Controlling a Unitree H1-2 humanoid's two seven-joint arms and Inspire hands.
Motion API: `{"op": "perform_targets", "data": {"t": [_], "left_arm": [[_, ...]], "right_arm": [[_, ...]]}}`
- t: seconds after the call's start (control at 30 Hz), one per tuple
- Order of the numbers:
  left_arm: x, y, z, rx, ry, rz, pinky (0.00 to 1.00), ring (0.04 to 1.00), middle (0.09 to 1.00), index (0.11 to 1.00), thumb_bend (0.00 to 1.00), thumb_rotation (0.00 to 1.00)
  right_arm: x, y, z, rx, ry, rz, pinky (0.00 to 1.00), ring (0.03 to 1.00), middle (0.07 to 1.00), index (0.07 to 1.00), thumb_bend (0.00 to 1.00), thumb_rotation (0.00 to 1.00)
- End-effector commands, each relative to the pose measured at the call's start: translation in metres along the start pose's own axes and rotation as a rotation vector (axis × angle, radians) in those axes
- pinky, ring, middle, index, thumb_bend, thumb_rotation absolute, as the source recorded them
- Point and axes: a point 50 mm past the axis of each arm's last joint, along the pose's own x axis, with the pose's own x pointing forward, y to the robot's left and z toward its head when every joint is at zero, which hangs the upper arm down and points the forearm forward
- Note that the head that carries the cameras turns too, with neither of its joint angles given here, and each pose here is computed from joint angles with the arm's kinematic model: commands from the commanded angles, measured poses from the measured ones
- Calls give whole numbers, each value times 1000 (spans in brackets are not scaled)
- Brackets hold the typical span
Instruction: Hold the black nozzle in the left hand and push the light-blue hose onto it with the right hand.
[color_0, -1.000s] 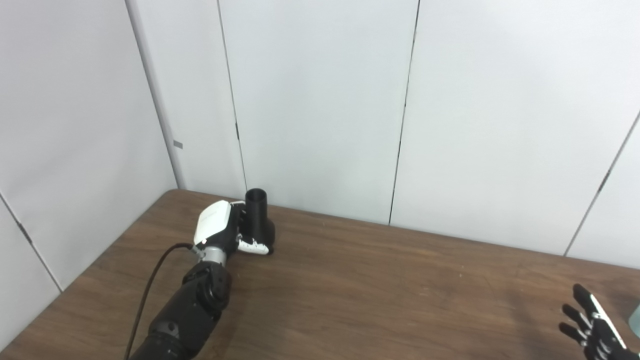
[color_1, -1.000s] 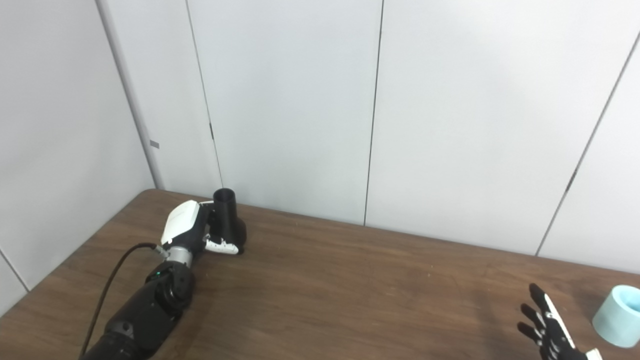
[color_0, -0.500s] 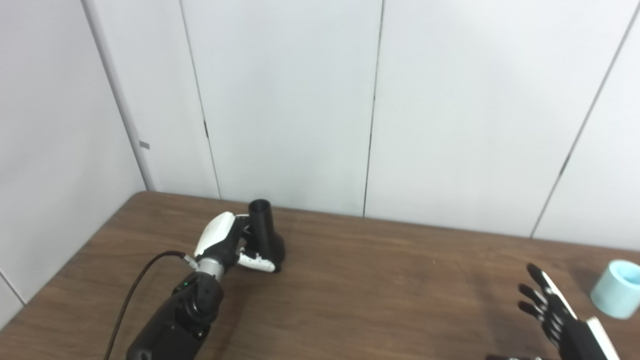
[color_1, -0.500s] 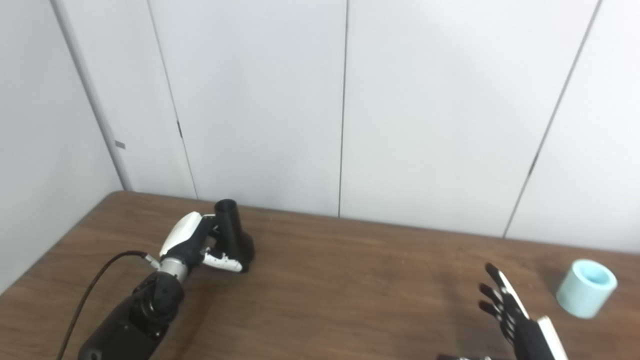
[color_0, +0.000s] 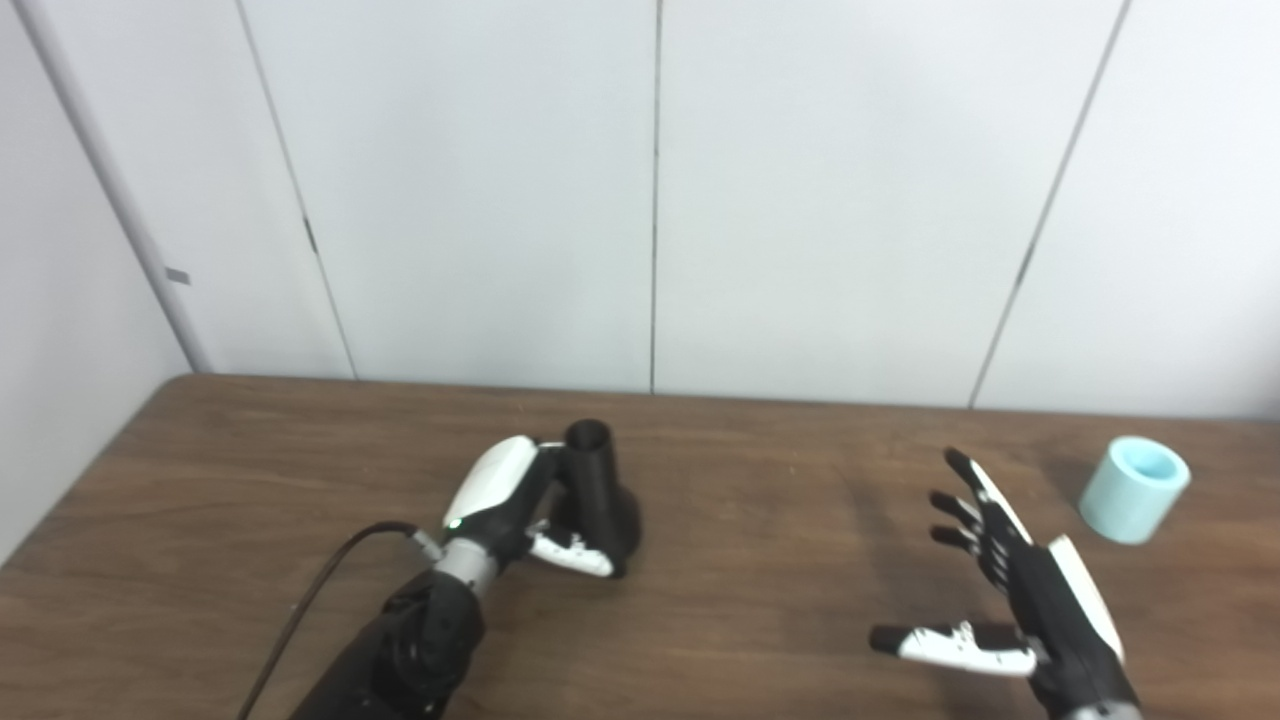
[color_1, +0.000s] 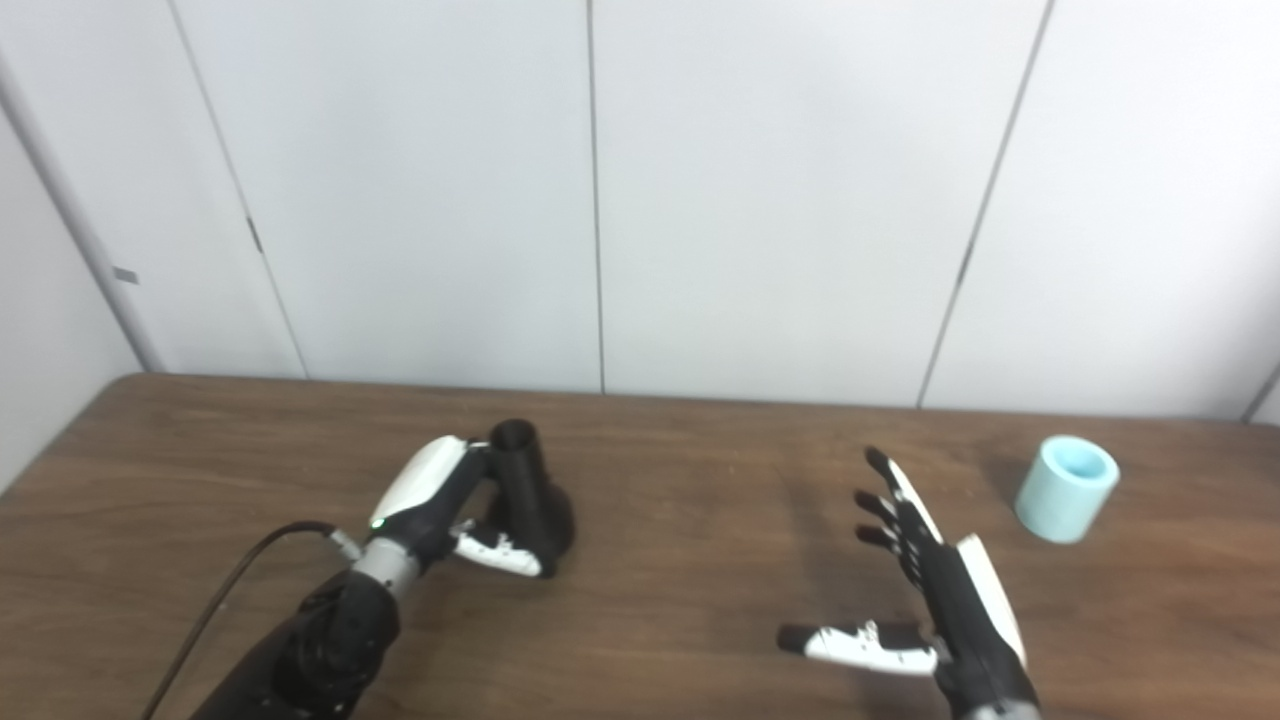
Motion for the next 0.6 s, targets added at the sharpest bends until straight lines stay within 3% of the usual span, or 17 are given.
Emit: {"op": "perform_targets", "data": {"t": [0.0, 0.4, 0.57], "left_arm": [[1, -40, 21, -38, -68, -169, 1000, 651, 479, 492, 526, 0], [14, -83, 51, 39, -135, -229, 1000, 649, 478, 494, 525, 0], [20, -101, 54, 36, -148, -244, 1000, 649, 488, 487, 525, 0]], "right_arm": [[8, -3, 15, -6, -91, -26, 801, 899, 995, 973, 793, 204], [8, -3, 15, -13, -97, -36, 791, 898, 990, 972, 796, 223], [4, -18, 21, -20, -104, -53, 781, 889, 985, 972, 798, 251]]}}
